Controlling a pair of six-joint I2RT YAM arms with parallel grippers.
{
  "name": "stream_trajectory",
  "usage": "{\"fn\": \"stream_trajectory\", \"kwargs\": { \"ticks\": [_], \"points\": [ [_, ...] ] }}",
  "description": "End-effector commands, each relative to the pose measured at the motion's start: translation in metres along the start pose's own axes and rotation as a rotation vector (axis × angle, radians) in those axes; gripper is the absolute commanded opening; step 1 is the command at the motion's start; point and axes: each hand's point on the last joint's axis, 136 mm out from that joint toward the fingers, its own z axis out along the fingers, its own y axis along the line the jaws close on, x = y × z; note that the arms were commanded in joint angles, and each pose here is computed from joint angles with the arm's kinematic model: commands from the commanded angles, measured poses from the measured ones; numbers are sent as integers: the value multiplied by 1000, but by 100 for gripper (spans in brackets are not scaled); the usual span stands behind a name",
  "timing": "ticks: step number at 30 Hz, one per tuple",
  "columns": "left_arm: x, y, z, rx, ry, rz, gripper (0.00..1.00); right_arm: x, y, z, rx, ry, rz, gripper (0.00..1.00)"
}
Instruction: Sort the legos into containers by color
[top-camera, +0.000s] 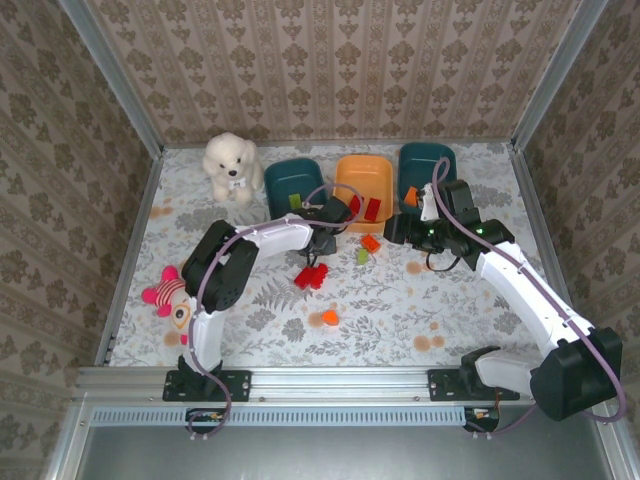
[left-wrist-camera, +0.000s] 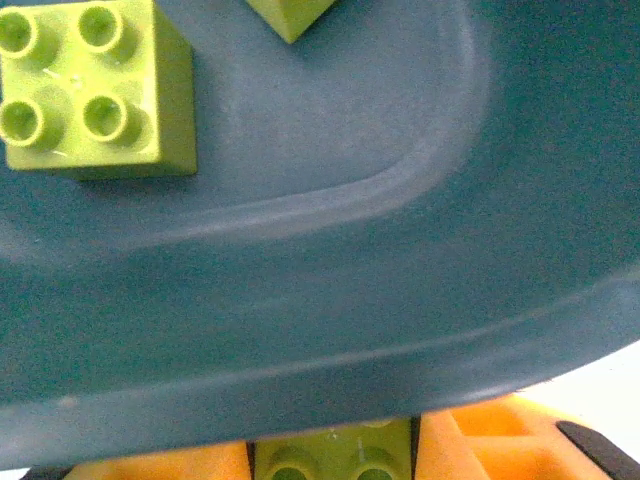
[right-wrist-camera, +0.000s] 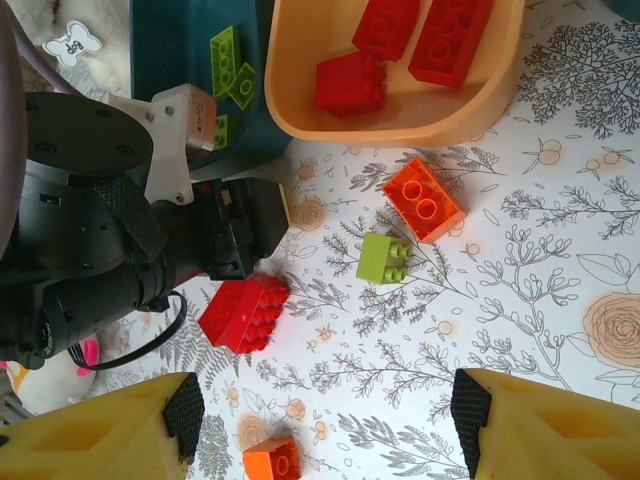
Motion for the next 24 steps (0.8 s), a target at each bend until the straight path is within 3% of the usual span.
{"fn": "stream_trajectory", "kwargs": {
  "ticks": [1,5,14,19,24],
  "points": [
    [-1,4,2,-36,-7,17,33,0,9,-6,-32,9,4,69],
    [0,4,-13,-29,-15,27,32,-1,11,-8,-34,8,-1,69],
    [3,-5,-92,60,-57,73,31,-5,25,-33,-60,-19,-53,69],
    [-27,8,-119,97,-87,50,30,0,51,-47,-196,-13,-60,69],
    [-73,16,-109,178,-88,-38,30,-2,61,-43,-251,-3,-47,70]
  ]
}}
